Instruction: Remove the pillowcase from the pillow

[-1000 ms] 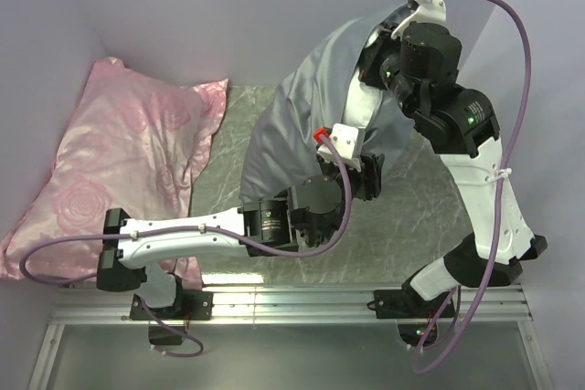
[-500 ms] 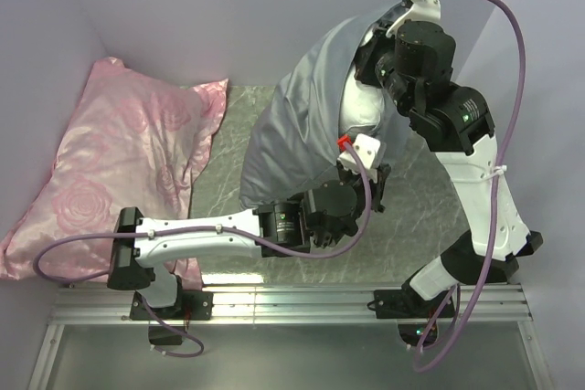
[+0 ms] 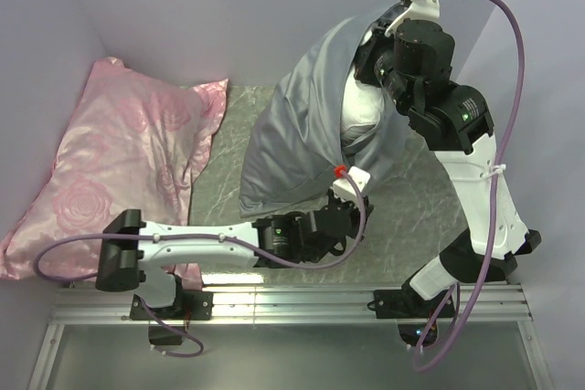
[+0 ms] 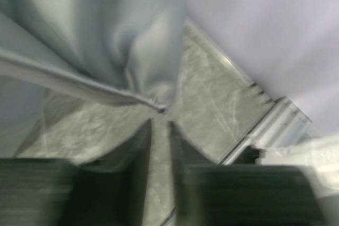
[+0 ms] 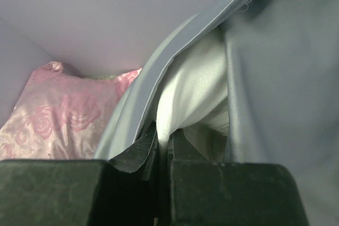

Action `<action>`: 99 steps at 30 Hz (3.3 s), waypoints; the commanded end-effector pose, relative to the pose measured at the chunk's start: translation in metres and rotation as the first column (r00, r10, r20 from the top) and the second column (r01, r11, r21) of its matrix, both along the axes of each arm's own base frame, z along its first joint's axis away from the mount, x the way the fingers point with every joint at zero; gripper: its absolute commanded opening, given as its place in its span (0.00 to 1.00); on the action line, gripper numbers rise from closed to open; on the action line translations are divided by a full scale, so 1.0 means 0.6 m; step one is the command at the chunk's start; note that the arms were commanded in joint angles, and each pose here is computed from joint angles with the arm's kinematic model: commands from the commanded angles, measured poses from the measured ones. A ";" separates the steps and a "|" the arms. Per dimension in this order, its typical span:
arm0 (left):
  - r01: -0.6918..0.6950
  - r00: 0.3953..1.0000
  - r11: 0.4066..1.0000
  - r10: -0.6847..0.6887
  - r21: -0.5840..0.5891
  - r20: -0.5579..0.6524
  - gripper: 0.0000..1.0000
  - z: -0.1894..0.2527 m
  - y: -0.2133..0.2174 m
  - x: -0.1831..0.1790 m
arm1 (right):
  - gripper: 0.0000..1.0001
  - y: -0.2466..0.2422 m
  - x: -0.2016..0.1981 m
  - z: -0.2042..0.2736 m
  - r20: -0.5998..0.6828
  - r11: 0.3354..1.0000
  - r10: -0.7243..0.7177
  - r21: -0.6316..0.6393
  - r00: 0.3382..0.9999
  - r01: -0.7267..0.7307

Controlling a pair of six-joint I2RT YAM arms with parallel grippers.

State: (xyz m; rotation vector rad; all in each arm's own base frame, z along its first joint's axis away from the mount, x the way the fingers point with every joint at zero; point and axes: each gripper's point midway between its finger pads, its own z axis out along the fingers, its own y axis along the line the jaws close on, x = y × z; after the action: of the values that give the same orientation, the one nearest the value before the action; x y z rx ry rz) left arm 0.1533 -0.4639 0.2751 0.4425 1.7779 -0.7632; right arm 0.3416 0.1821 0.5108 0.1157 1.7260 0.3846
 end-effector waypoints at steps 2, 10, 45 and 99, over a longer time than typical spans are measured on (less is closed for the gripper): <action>0.087 0.996 0.946 -0.072 -0.312 0.058 0.47 0.211 0.037 -0.033 | 0.00 -0.004 -0.018 0.091 0.151 0.994 -0.002 0.107 0.989 -0.015; -0.065 0.991 0.918 0.107 -0.392 0.086 0.59 0.315 0.089 0.002 | 0.00 0.012 -0.016 0.078 0.133 0.995 0.016 0.100 0.991 -0.030; -0.177 0.983 0.945 0.184 -0.276 0.001 0.00 0.160 0.052 0.001 | 0.00 0.068 -0.047 0.021 0.061 1.000 0.024 0.006 0.998 -0.025; -0.390 0.858 0.898 0.274 -0.203 -0.434 0.69 -0.046 0.336 0.253 | 0.00 0.187 -0.155 -0.177 0.041 0.948 0.302 0.094 0.952 -0.305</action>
State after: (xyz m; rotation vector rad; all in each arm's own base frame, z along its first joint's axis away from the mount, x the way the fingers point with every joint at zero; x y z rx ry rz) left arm 0.3108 -0.2661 0.2155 -0.2134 2.1022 -0.7607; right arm 0.2540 0.2637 0.3974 -0.1116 1.7598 0.5142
